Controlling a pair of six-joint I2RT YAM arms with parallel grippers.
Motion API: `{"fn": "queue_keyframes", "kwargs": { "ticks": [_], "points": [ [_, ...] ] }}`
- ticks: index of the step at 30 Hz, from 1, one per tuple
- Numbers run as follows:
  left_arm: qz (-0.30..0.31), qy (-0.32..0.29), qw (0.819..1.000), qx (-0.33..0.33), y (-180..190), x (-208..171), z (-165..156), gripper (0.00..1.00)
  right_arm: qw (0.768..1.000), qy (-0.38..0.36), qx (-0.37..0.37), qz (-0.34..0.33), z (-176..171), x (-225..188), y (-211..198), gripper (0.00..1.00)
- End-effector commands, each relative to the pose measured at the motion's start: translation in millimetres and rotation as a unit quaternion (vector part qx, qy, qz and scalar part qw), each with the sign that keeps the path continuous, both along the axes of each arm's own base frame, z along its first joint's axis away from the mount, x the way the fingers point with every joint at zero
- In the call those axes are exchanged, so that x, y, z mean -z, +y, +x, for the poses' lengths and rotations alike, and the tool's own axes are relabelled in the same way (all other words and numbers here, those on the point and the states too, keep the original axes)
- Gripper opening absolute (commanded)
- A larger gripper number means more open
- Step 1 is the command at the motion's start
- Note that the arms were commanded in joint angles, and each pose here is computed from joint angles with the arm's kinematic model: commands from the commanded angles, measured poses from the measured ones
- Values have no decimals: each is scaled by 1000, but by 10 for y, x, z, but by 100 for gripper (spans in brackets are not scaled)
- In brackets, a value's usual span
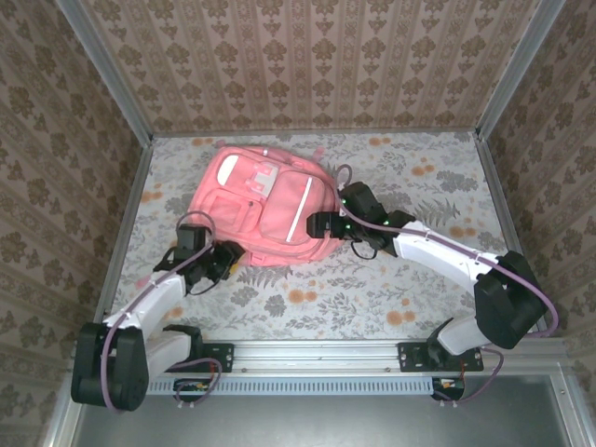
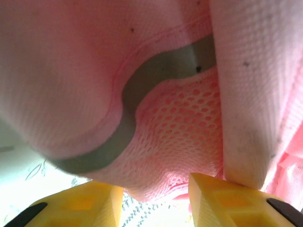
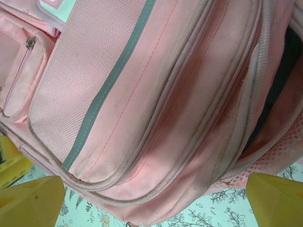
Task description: Pack the student bag
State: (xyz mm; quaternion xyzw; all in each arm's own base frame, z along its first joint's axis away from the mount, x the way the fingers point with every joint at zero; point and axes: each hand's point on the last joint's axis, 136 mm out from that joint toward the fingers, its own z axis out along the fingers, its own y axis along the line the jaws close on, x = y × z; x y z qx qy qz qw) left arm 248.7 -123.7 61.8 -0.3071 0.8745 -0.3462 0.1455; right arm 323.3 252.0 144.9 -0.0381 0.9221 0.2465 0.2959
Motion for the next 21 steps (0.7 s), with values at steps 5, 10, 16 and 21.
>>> {"fn": "queue_keyframes", "kwargs": {
  "ticks": [5,10,16,21],
  "points": [
    [18,-29,999,18,-112,32,222,43,1000,-12,-3,-5,-69,-105,106,100],
    [19,-32,999,13,-149,-38,300,4,1000,-20,-13,-9,-137,-138,172,100],
    [24,-66,998,-3,-174,-476,396,0,999,-32,-28,-12,-207,-192,237,100],
    [15,-85,996,-9,-198,-729,401,0,999,-38,-36,-8,-245,-210,304,99]
  ]
}}
